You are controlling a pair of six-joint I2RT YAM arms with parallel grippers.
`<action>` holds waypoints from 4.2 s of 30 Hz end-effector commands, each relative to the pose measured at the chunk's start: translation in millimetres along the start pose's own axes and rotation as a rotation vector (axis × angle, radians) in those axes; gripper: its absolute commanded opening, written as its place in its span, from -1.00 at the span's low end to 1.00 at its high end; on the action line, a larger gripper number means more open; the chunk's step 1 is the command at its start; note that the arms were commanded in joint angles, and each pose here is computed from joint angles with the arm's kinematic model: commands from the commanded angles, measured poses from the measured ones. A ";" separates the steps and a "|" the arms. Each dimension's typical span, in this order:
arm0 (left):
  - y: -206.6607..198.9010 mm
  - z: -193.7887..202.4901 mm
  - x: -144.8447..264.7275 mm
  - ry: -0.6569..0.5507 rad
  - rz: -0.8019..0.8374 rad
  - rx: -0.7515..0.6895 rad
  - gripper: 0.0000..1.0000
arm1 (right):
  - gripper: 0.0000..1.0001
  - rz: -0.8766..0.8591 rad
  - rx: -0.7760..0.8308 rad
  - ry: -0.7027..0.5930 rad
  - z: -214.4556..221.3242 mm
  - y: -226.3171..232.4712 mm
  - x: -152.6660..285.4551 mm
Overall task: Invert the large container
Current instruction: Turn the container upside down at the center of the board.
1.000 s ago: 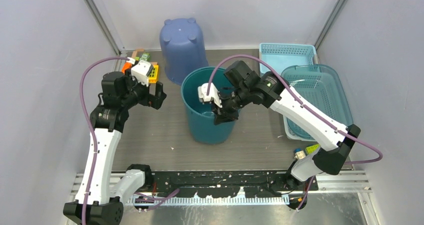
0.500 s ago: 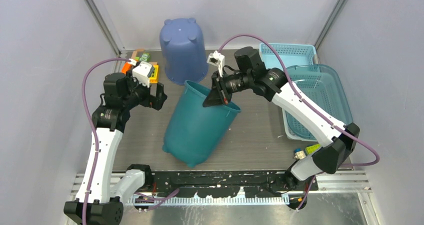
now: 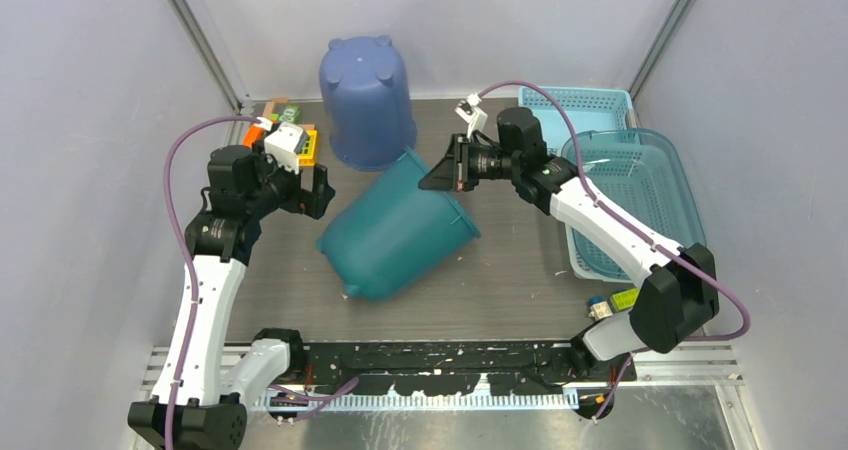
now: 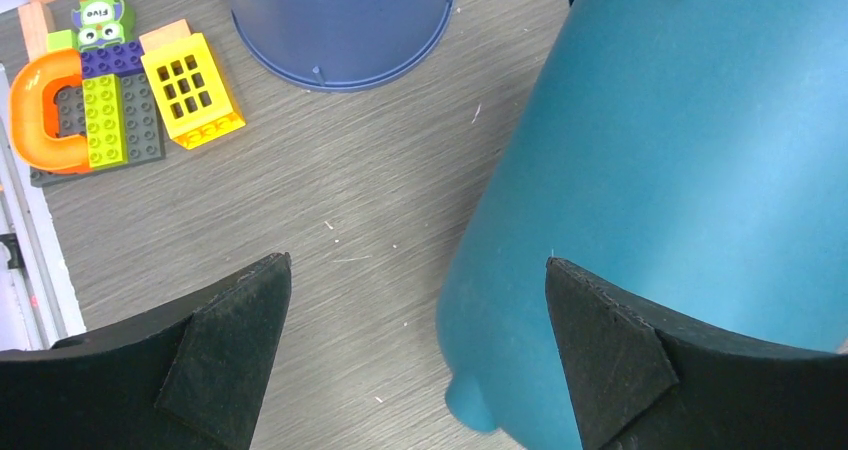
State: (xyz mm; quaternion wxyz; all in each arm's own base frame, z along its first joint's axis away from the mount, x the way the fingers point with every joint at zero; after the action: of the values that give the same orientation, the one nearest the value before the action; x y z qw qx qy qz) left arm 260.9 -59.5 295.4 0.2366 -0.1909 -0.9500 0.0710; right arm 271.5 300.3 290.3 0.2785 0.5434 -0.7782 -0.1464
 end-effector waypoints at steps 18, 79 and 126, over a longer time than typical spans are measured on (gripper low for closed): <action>-7.6 -3.9 -6.5 -0.031 0.072 0.012 1.00 | -0.39 0.350 0.335 -0.096 3.6 -60.9 36.8; -19.1 6.8 -15.1 0.022 0.185 0.004 0.99 | -0.71 0.574 0.625 0.051 2.9 -67.7 29.7; -19.5 115.4 -28.4 0.279 0.364 -0.409 0.70 | -0.89 0.549 0.369 0.089 -4.8 -94.1 22.6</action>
State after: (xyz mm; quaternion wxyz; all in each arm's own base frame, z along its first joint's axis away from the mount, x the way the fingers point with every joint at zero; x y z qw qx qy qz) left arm 215.2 -82.9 187.0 0.3206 -0.3990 -0.8531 -0.1008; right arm 339.9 254.4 265.9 0.1908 0.3722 -0.9018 0.1089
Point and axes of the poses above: each gripper's point midway between its finger pads, its own x axis back along the fingers, its own y axis along the line the jaws close on, z = x × y, the point moved 3 cm from there along x, back along the fingers, and after that the axes turned 15 degrees about x, right-handed, at the moved point
